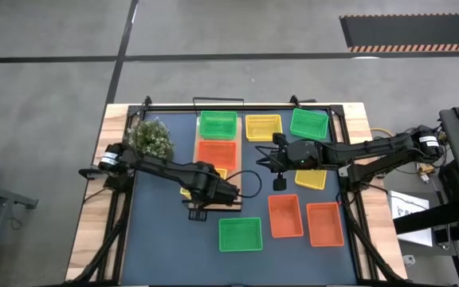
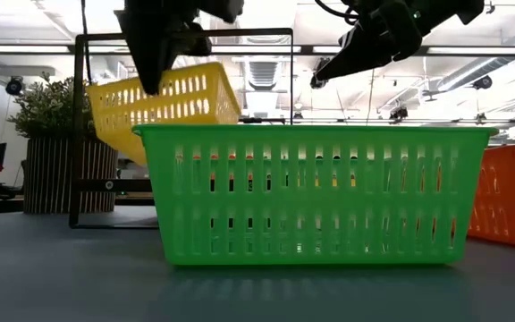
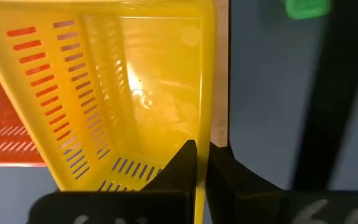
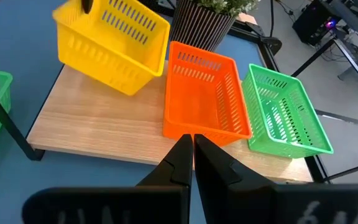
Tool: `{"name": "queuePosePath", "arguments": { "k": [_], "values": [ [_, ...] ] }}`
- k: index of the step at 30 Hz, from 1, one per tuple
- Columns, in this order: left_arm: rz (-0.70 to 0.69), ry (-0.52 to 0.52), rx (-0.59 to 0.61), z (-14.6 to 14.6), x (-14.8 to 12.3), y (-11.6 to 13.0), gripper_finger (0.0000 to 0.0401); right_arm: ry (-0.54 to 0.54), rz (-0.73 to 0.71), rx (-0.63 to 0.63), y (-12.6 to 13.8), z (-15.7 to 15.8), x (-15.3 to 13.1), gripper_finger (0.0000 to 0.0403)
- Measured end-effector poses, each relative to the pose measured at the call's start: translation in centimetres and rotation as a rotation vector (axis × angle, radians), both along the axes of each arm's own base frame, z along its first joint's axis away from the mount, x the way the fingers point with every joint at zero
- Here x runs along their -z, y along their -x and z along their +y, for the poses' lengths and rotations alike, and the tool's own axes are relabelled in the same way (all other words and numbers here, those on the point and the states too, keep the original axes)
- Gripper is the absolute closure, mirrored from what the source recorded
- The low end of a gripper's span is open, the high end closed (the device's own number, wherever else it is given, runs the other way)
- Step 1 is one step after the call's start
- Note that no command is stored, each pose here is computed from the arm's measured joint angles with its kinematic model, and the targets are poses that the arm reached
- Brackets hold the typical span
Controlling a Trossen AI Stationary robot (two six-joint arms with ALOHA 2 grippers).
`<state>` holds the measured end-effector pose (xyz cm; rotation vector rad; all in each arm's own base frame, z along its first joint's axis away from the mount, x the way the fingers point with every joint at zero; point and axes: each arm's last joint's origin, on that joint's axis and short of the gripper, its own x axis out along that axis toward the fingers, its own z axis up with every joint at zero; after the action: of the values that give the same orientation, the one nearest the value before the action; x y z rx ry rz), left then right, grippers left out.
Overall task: Stack baskets on shelf by color
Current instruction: Put the bottom yellow bin on the shelf
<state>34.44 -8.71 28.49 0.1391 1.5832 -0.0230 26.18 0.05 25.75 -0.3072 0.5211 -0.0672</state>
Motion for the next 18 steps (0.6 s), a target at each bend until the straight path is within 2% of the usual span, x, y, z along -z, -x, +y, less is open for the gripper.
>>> {"name": "queuePosePath", "arguments": {
  "k": [6,18],
  "values": [
    [0.019,0.007,-0.009,0.32,1.03,-0.01,0.0398,0.001,0.003,-0.001,0.02,0.0,0.05,0.0394],
    [-0.003,0.009,0.014,0.45,0.71,-0.05,0.0315,-0.002,0.015,0.001,0.09,0.0,0.16,0.0394]
  ]
}}
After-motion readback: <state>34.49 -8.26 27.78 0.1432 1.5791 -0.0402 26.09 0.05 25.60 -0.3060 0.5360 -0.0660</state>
